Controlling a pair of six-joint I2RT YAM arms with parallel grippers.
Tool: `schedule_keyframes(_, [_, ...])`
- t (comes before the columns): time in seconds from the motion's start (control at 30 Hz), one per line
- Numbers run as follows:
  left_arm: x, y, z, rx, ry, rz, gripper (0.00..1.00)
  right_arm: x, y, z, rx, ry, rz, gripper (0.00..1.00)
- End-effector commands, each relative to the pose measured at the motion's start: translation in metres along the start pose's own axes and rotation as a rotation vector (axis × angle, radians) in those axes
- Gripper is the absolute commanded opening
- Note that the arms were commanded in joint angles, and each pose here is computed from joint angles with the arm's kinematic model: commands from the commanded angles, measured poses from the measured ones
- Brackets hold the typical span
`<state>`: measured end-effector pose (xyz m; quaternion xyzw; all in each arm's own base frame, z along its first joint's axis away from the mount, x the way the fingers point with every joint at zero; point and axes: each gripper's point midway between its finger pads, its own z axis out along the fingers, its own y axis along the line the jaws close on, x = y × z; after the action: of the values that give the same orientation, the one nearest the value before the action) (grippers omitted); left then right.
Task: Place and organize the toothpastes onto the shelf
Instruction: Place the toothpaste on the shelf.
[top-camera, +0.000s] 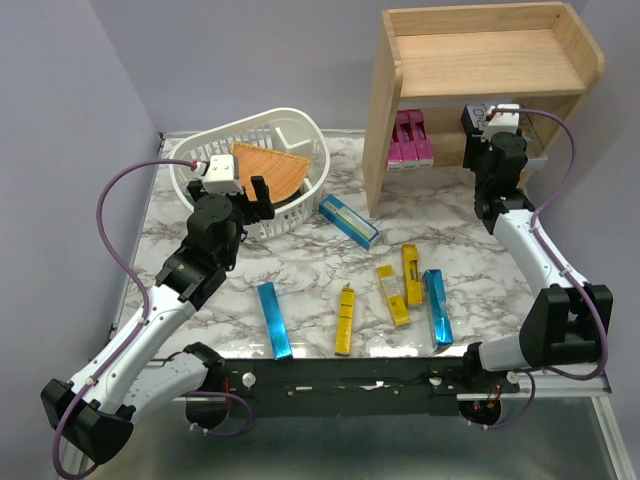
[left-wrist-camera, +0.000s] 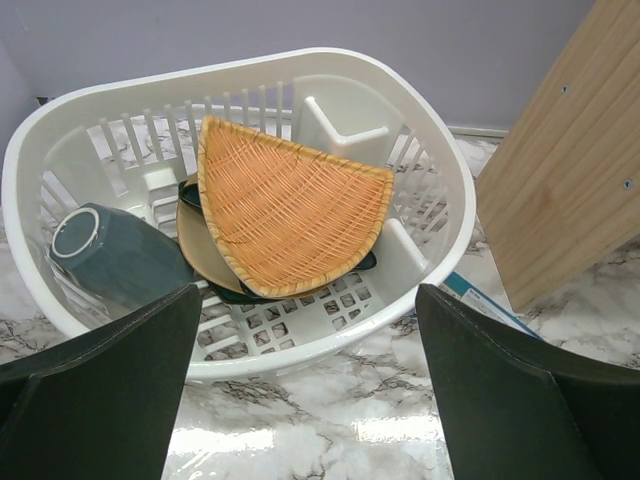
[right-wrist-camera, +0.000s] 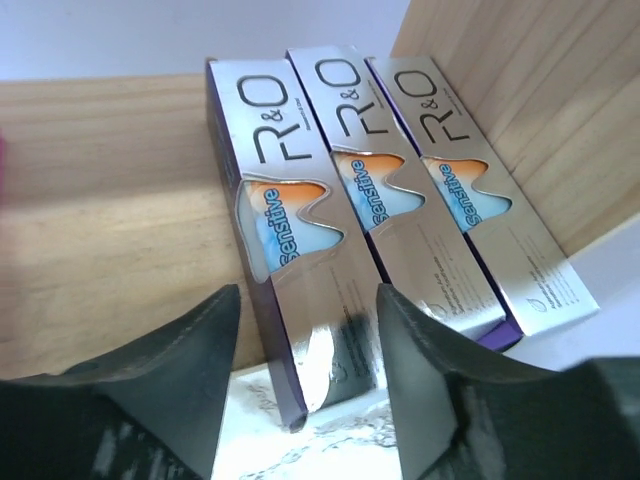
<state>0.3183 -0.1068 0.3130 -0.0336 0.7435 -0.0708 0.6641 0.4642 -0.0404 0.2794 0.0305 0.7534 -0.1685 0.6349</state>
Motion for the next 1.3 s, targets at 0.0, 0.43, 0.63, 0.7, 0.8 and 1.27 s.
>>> schedule_keyframes(0.0, [-0.002, 0.002, 0.002, -0.008, -0.014, 0.004, 0.99, -0.017, 0.006, -0.019, -0.083, -0.038, 0.061, 0.7])
schedule_keyframes(0.43, [-0.003, 0.0, 0.001, 0.005, -0.013, 0.002, 0.99, 0.008, 0.002, -0.044, -0.022, 0.067, 0.317, 0.69])
schedule_keyframes(0.63, [-0.003, -0.003, 0.001, 0.015, -0.01, -0.001, 0.99, 0.024, 0.005, -0.042, -0.034, 0.126, 0.364, 0.7])
schedule_keyframes(0.7, [-0.004, -0.002, 0.001, 0.012, -0.012, 0.0, 0.99, 0.024, 0.005, -0.038, -0.041, 0.129, 0.366, 0.7])
schedule_keyframes(0.8, [-0.003, -0.001, 0.001, 0.006, -0.01, 0.005, 0.99, 0.021, 0.006, -0.032, -0.04, 0.12, 0.368, 0.7])
schedule_keyframes(1.27, [-0.002, -0.001, 0.002, 0.007, -0.007, 0.011, 0.99, 0.014, 0.006, -0.021, -0.035, 0.118, 0.357, 0.7])
